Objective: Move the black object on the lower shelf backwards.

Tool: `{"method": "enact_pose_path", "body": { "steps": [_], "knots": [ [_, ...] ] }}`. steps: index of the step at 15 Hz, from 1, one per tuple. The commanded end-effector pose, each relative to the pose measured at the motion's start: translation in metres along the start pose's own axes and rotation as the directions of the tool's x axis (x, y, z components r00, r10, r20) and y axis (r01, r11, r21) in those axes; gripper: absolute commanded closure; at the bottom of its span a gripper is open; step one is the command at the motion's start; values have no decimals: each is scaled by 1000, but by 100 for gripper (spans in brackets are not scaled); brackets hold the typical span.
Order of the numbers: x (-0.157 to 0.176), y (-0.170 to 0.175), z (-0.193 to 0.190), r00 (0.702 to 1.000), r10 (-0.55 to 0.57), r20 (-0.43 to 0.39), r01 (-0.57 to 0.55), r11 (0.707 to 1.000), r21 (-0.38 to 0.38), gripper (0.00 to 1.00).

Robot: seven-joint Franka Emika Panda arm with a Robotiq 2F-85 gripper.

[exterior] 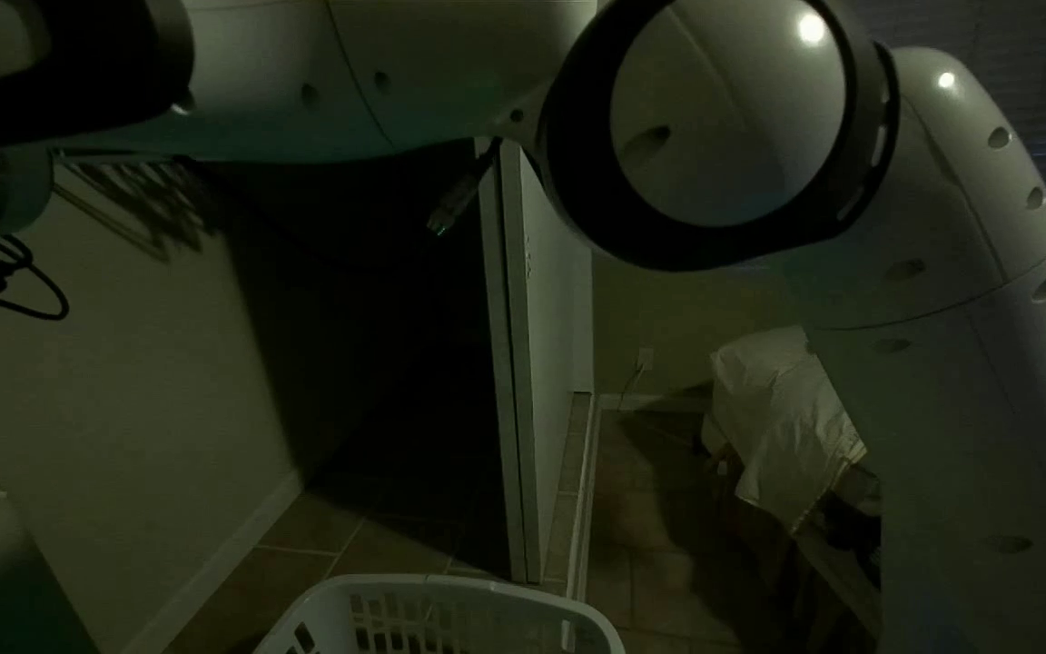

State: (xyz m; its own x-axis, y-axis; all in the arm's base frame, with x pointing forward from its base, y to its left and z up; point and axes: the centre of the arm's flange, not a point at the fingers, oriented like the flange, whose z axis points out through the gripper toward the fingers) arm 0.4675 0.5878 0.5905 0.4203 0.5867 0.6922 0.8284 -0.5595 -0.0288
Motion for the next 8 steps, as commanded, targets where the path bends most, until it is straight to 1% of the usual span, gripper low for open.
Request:
{"method": "enact_pose_path", "body": {
  "steps": [1, 2, 5, 8],
  "knots": [
    [1, -2, -40, 998, -15, 61, 14, 1000, 6, 0],
    [0, -5, -49, 996, -11, 85, 9, 1000, 24, 0],
    [-7, -10, -71, 986, -23, 166, 17, 999, 40, 0],
    [-15, -16, -89, 974, -51, 223, 36, 997, 69, 0]
  ]
}}
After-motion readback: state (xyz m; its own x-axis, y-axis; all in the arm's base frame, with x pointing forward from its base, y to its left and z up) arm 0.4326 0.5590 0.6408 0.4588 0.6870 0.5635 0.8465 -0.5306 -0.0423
